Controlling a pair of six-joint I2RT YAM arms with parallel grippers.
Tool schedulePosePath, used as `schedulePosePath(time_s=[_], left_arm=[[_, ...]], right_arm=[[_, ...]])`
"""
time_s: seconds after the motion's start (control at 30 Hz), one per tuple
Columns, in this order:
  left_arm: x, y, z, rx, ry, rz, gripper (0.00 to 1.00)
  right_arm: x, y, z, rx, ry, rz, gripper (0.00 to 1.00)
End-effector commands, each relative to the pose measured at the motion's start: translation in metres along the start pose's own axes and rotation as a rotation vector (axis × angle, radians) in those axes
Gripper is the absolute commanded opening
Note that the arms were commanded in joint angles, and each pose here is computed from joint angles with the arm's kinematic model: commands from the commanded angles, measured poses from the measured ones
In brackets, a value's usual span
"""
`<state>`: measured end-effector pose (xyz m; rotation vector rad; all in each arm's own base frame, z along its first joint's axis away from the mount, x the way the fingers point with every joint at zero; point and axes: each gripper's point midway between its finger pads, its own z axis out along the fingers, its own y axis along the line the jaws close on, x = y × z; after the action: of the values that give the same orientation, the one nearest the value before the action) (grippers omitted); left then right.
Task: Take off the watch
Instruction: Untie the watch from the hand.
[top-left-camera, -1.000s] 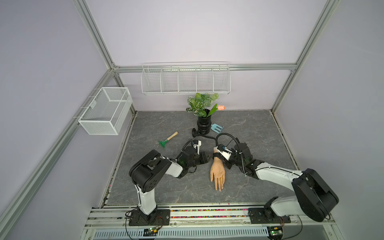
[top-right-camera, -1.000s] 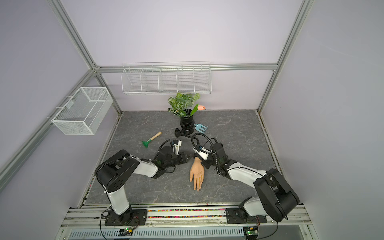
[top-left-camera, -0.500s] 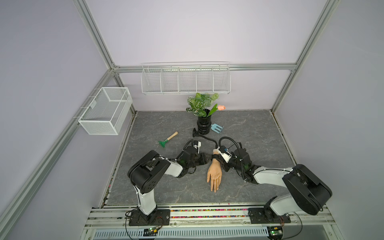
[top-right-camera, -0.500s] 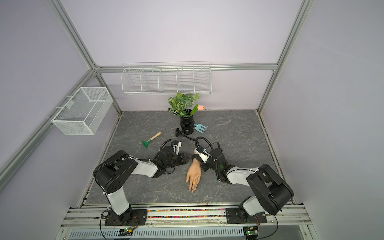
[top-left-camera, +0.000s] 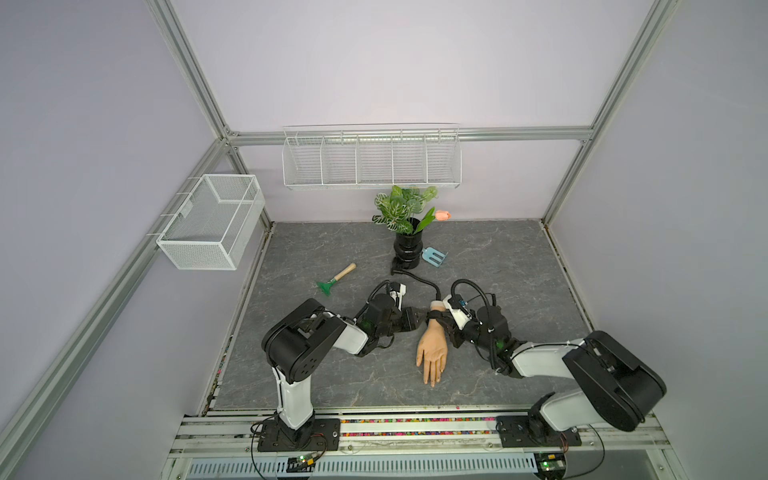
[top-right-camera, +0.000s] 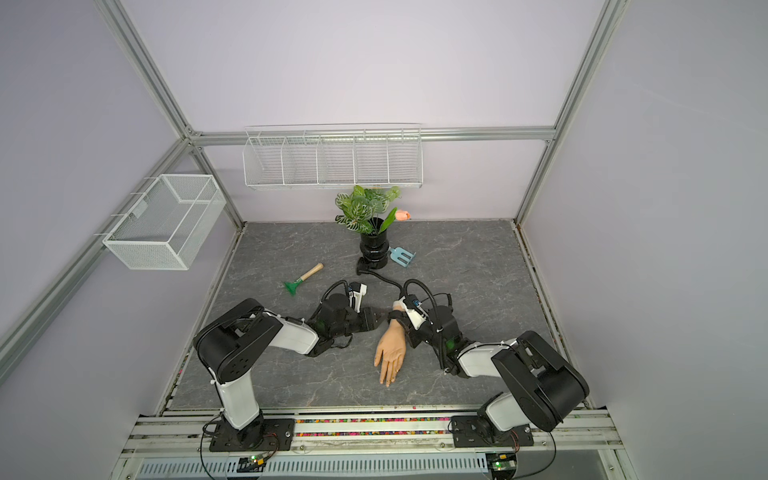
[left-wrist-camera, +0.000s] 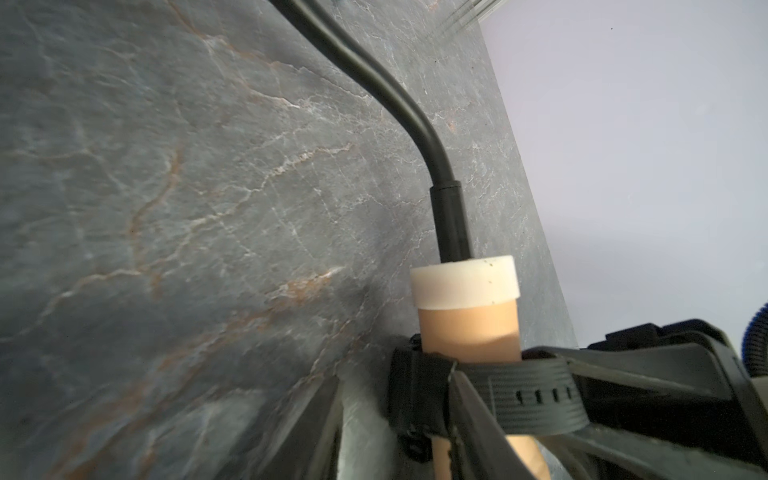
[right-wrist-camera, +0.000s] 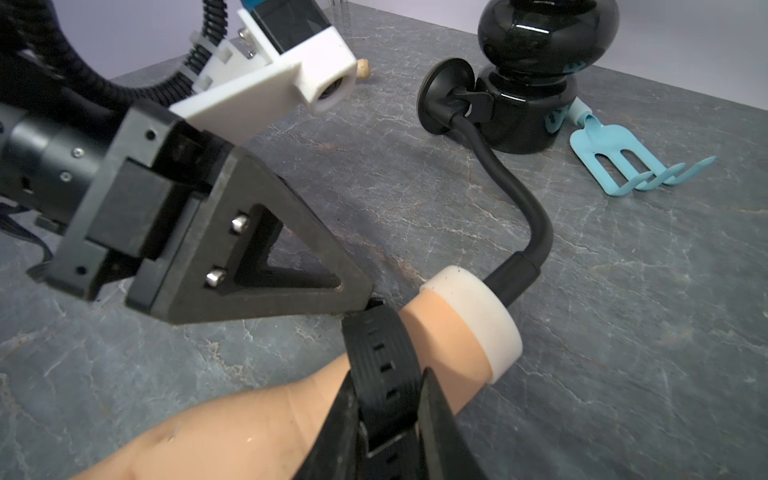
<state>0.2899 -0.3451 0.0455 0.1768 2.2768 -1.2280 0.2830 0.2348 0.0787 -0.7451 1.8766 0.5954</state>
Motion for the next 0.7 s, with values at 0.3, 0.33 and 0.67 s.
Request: schedulePosePath(time_s=[0.3, 0.33, 0.67], left_arm=[[0.065, 0.089, -0.013, -0.311, 0.173, -0.085, 0.42], [0.065, 0.090, -0.013, -0.312, 0.172, -0.087, 0.42], [0.049, 0.059, -0.018, -0.174, 0.093, -0.070, 0.44]], right_arm=[[-0.055, -0.018, -0.018, 0.073, -0.261, 0.065, 0.07], [-0.054, -0.019, -0.019, 0.080, -0.259, 0.068, 0.07], [-0.050, -0.016, -0.011, 0.039, -0.204, 0.067, 0.38]])
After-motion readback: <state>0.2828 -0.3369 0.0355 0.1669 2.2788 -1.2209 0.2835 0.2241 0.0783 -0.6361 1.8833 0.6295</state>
